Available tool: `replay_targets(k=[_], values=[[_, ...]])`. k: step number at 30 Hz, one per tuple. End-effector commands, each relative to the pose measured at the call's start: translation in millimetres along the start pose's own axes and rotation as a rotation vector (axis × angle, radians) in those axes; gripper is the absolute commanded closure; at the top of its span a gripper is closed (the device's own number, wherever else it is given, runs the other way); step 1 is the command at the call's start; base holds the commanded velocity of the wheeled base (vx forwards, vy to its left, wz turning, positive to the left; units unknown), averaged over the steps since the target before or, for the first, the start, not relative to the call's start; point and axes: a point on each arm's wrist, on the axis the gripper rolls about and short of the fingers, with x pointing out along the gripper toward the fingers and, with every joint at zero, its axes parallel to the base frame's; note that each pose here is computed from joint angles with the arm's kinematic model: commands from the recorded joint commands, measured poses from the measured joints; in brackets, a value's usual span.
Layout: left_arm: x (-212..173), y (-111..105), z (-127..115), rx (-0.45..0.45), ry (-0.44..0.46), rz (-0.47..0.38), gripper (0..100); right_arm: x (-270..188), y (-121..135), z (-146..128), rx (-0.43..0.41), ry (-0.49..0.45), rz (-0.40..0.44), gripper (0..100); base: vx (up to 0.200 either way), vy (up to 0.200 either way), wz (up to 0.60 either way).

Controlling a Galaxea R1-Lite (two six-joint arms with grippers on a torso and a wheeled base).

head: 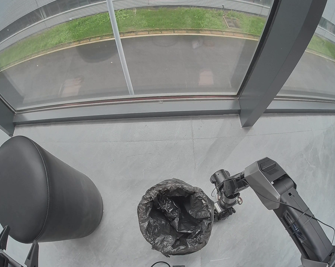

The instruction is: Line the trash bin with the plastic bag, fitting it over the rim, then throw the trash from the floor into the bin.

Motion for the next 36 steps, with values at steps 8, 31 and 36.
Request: replay_targets(k=[8,31,36], values=[[-0.6,0.0,-1.9,0.0,-0.008,0.0,0,6.1,2.8,-16.8,-0.03,0.132,0.003,100,0.0,0.0,0.0],[-0.5,0.0,-2.1,0.001,-0.008,-0.002,0,-97.9,-37.3,21.0,-0.02,0.057,-0.026,100,0.0,0.0,0.0],[-0.5,0.0,-2.1,0.004,-0.008,-0.002,0,-129.0,-45.6,31.0,-0.025,-0.006,-0.029,100,0.0,0.0,0.0]])
